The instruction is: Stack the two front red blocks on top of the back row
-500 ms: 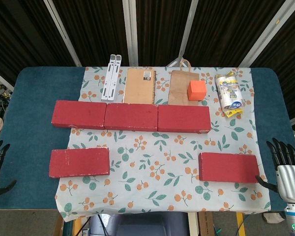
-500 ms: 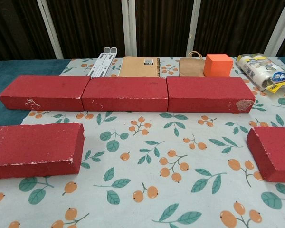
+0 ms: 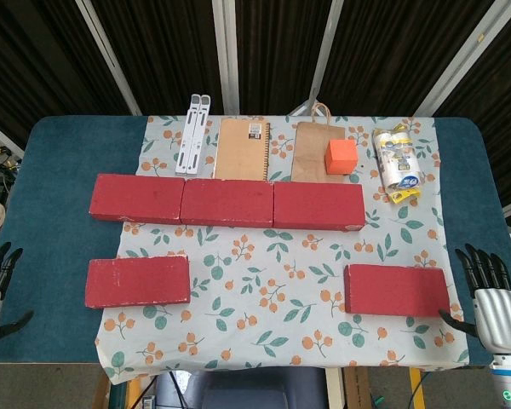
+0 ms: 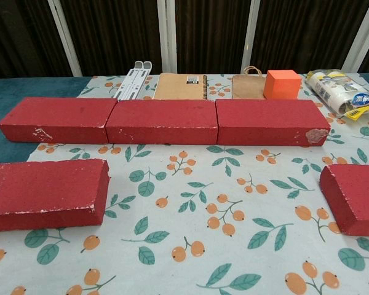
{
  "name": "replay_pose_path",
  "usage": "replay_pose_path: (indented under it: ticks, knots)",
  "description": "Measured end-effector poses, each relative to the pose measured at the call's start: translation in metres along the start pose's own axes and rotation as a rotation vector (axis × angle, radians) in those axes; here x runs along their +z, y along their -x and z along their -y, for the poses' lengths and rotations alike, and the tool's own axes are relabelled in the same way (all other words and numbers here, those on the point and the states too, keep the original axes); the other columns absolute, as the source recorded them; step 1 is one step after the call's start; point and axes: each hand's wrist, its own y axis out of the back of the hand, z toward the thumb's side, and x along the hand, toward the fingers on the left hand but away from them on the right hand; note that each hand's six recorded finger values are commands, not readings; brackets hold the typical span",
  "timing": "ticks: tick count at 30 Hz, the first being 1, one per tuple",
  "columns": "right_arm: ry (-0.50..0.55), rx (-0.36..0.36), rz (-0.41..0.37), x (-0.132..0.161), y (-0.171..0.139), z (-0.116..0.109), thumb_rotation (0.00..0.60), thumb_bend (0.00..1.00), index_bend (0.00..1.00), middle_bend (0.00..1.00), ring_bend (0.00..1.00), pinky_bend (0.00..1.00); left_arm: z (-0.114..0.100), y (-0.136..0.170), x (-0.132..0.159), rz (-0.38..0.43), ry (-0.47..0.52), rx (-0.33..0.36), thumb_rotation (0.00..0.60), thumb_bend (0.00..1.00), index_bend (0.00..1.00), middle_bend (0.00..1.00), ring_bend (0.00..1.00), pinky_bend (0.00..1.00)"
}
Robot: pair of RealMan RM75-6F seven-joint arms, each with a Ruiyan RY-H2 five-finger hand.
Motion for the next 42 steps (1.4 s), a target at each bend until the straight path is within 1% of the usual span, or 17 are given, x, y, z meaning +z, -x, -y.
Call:
replay_pose_path:
  ticks: [4,8,11,14,22,29,35,42]
  knots:
    - [0.017,0.065,-0.004,0.0,-0.001,0.008,0.6,0.0,0.0,0.0,0.0,0.0,0.001,-0.002,-0.002,-0.009,0.008,-0.005,0.6,0.02,0.01,0.0,0.0,0.05]
    - [0.064,0.181,-0.005,-0.002,-0.004,0.018,0.6,0.0,0.0,0.0,0.0,0.0,-0.001,-0.004,-0.003,-0.013,0.023,0.008,0.6,0.02,0.01,0.0,0.0,0.05]
    - [0.063,0.263,-0.008,0.0,-0.008,0.025,0.6,0.0,0.0,0.0,0.0,0.0,-0.003,-0.002,0.001,0.002,0.025,0.019,0.6,0.02,0.01,0.0,0.0,0.05]
    - [0.054,0.307,-0.018,0.008,-0.008,0.029,0.6,0.0,0.0,0.0,0.0,0.0,-0.003,0.0,0.002,0.01,0.024,0.02,0.6,0.02,0.01,0.0,0.0,0.05]
    - [0.006,0.351,-0.043,0.033,0.0,0.042,0.6,0.0,0.0,0.0,0.0,0.0,-0.004,-0.001,-0.004,-0.011,0.03,0.017,0.6,0.02,0.01,0.0,0.0,0.05]
    - [-0.031,0.374,-0.051,0.054,0.014,0.059,0.6,0.0,0.0,0.0,0.0,0.0,-0.005,-0.001,-0.007,-0.027,0.038,0.018,0.6,0.02,0.01,0.0,0.0,0.05]
    - [-0.035,0.403,-0.042,0.063,0.025,0.071,0.6,0.0,0.0,0.0,0.0,0.0,-0.005,-0.001,-0.008,-0.031,0.035,0.016,0.6,0.02,0.01,0.0,0.0,0.05]
    - [-0.06,0.447,-0.021,0.063,0.039,0.082,0.6,0.0,0.0,0.0,0.0,0.0,-0.005,-0.002,-0.007,-0.033,0.03,0.021,0.6,0.02,0.01,0.0,0.0,0.05]
